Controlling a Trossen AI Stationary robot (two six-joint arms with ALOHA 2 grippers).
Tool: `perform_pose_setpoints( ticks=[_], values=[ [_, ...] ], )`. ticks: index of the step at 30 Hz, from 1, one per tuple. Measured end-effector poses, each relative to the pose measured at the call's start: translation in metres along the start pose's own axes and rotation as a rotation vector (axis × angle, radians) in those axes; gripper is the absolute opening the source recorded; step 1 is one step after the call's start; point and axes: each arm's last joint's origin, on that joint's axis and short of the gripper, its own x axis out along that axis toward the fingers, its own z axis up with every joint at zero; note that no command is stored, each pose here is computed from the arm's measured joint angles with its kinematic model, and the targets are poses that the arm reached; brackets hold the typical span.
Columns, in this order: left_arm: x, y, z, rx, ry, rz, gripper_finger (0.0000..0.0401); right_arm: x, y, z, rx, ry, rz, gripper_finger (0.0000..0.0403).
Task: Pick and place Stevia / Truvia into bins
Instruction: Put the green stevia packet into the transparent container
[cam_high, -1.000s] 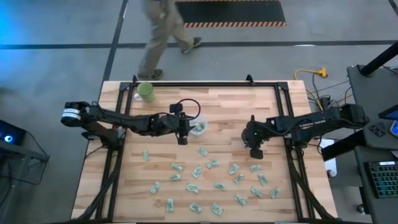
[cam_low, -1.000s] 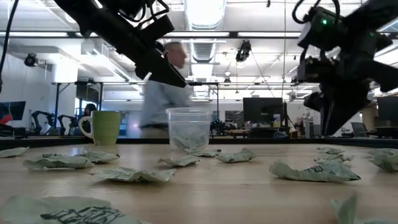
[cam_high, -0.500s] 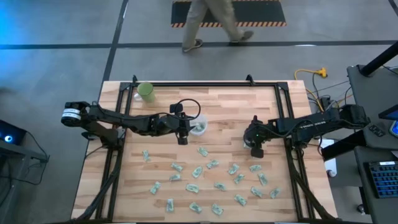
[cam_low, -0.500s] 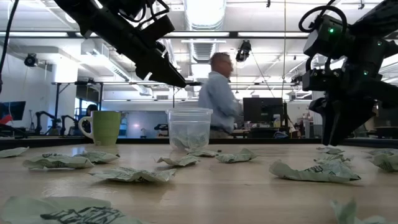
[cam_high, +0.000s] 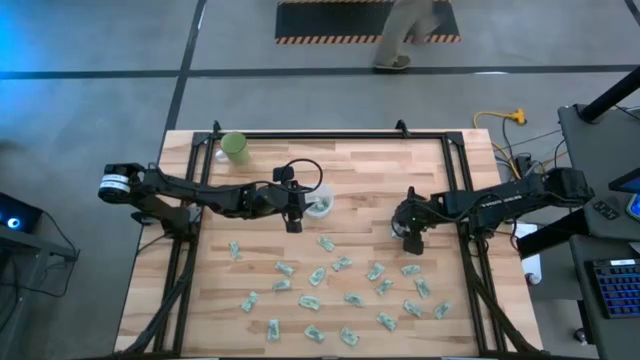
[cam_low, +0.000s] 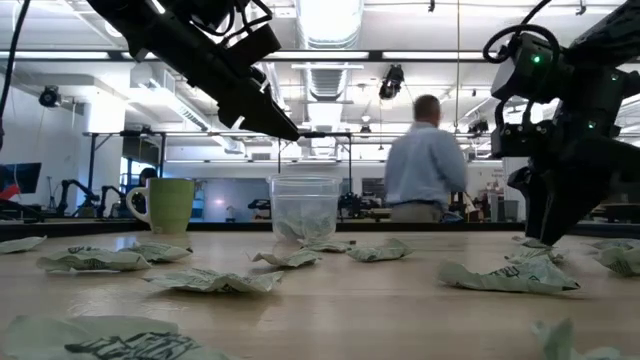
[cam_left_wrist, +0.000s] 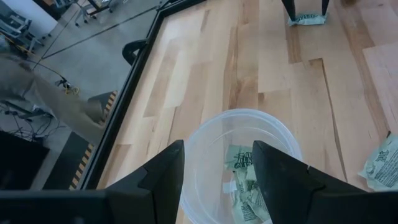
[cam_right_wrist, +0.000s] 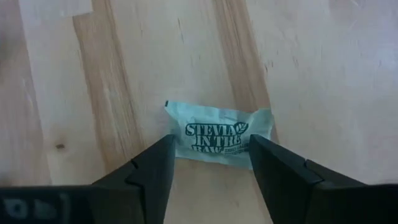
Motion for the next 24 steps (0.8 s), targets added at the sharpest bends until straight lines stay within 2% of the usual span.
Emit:
perform_pose_setpoints(
  ticks=[8, 17, 24],
  values=[
    [0.0, 0.0, 0.0, 0.0, 0.0, -0.001, 0.0173, 0.002, 0.0, 0.004, -0.002, 0.007, -0.038, 0.0183],
    [0.0, 0.0, 0.0, -0.012, 0.0, -0.001, 0.0173, 0.001, 0.001, 0.011, -0.052, -0.039, -0.046, 0.0126],
    [0.0, 0.0, 0.0, -0.012, 0.0, 0.0, 0.0173, 0.0, 0.003, 0.02, -0.117, -0.133, -0.03, 0.0083]
  ],
)
